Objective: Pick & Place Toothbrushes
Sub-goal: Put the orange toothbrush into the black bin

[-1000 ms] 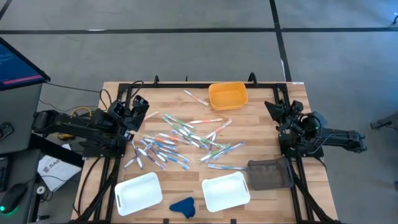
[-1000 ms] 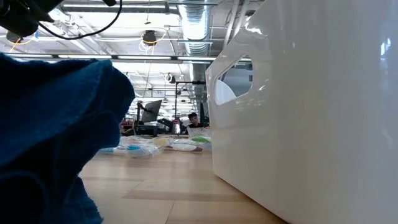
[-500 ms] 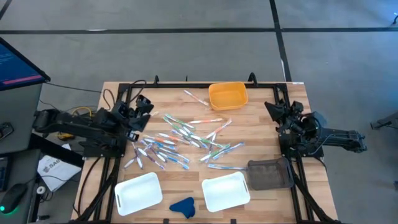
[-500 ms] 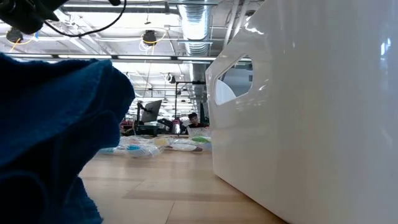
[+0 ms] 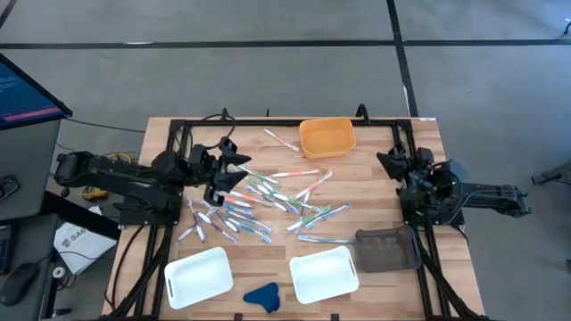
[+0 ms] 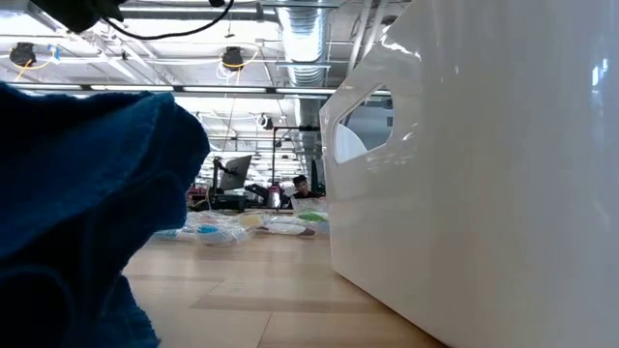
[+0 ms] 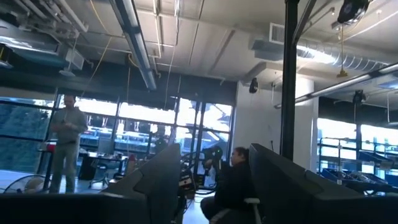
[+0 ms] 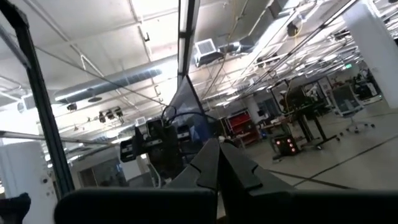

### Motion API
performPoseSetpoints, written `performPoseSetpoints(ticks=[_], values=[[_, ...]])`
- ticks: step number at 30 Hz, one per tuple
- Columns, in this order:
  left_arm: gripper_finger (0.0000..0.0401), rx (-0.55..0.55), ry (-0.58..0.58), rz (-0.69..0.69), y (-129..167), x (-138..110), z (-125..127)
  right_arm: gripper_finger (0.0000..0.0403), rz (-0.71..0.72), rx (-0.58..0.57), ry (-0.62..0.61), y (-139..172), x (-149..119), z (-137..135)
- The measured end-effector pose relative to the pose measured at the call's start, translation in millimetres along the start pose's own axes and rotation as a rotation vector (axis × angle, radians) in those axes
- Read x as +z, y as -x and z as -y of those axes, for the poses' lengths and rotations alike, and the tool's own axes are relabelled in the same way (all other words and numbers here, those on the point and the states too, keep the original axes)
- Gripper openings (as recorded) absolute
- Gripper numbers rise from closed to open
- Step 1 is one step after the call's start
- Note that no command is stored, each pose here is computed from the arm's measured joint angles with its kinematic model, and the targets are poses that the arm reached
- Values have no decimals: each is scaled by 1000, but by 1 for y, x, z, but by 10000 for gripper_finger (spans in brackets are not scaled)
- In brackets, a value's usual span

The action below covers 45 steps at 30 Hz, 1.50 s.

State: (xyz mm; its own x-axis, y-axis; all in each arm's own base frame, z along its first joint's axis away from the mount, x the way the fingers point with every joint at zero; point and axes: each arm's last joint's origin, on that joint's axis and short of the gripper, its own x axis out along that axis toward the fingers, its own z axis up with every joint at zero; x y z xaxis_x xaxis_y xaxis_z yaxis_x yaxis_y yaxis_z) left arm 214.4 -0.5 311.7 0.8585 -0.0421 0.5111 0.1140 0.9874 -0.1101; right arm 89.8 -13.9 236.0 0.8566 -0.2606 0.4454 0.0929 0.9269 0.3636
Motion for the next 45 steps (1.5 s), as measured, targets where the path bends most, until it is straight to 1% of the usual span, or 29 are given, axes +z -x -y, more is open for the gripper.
performPoseSetpoints(ticks=[4,8,14,18,25,29,34,42,45], values=[[187,4,-3,-9,0,-1,-1,0,-50,30,7,-8,1,-3],[187,5,-25,-23,0,-2,-1,0,-107,28,38,-18,0,-6],[187,7,-66,-56,0,-5,-2,0,-204,43,70,-39,-2,-16],[187,10,-72,-72,0,-7,-2,0,-262,62,92,-55,-4,-24],[187,53,-85,-131,3,-8,-11,0,-350,80,129,-76,-13,-34],[187,83,-89,-191,3,-8,-16,0,-432,61,155,-83,-16,-35],[187,95,-90,-228,1,-8,-18,0,-510,28,192,-89,-23,-32],[187,103,-116,-330,-3,-11,-19,0,-598,-57,225,-94,-36,-18],[187,103,-123,-344,-3,-11,-19,0,-628,-91,235,-95,-40,-11]])
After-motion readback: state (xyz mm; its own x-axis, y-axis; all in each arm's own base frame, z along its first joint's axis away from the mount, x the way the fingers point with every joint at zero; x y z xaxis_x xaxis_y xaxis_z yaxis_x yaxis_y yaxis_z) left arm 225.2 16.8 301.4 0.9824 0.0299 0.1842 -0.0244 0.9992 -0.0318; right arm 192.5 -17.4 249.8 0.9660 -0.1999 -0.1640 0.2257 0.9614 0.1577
